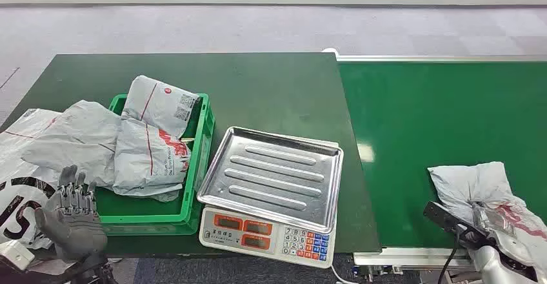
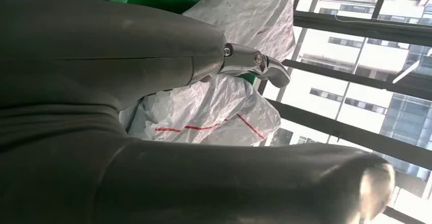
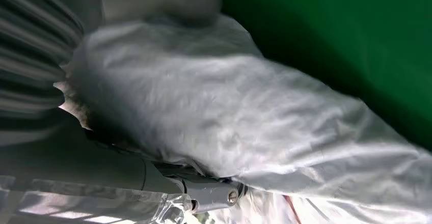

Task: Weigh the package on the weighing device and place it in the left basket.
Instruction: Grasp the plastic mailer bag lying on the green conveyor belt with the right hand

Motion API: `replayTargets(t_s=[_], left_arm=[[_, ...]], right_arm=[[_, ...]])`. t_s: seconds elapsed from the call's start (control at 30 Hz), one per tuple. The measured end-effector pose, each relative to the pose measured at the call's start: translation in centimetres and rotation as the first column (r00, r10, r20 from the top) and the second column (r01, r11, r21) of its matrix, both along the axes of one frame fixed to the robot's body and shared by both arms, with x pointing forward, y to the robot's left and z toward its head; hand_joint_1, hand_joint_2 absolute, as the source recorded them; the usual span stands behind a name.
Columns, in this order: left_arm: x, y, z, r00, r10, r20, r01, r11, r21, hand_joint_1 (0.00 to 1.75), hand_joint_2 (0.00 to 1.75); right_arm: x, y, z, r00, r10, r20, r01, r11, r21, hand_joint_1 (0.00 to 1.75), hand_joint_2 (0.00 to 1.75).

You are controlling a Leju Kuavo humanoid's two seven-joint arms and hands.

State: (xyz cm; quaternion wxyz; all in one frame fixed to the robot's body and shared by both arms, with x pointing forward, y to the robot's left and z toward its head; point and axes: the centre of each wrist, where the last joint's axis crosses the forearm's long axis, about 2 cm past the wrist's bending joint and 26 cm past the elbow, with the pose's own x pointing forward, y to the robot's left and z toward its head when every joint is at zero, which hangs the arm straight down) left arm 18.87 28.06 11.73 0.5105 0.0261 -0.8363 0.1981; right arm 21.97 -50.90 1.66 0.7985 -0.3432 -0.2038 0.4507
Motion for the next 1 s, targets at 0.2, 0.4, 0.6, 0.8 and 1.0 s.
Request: replayTargets(t_s=[0.2, 0.4, 0.6, 0.8, 1.0], left_arm=[[0.0, 0.1, 0.0, 1.0, 0.0, -0.003, 0.0, 1.0, 0.002, 0.0, 0.0], [0.0, 0.1, 0.0, 1.0, 0.0, -0.005, 0.001, 1.0, 0.003, 0.0, 0.0], [-0.3, 0.1, -0.1, 1.0, -0.003, -0.009, 0.003, 1.0, 0.003, 0.0, 0.0], [-0.9, 0.0, 0.0, 1.0, -0.005, -0.008, 0.005, 1.0, 0.0, 0.0, 0.0], [-1.4, -0.4, 0.3, 1.0, -0.001, 0.004, 0.001, 1.0, -0.01, 0.0, 0.0]], right_arm=[[0.0, 0.4, -0.2, 1.0, 0.03, -0.007, -0.03, 1.0, -0.005, 1.75, 1.75], [-0.1, 0.7, -0.3, 0.999, 0.053, 0.012, -0.053, 0.998, -0.021, 1.75, 1.75], [-0.1, 1.7, -0.3, 0.994, 0.082, 0.077, -0.076, 0.994, -0.08, 1.75, 1.75], [0.1, 5.0, -0.2, 0.966, 0.124, 0.228, -0.088, 0.983, -0.16, 1.75, 1.75], [1.7, 8.6, 2.2, 0.819, 0.185, 0.543, -0.092, 0.977, -0.194, 1.75, 1.75]])
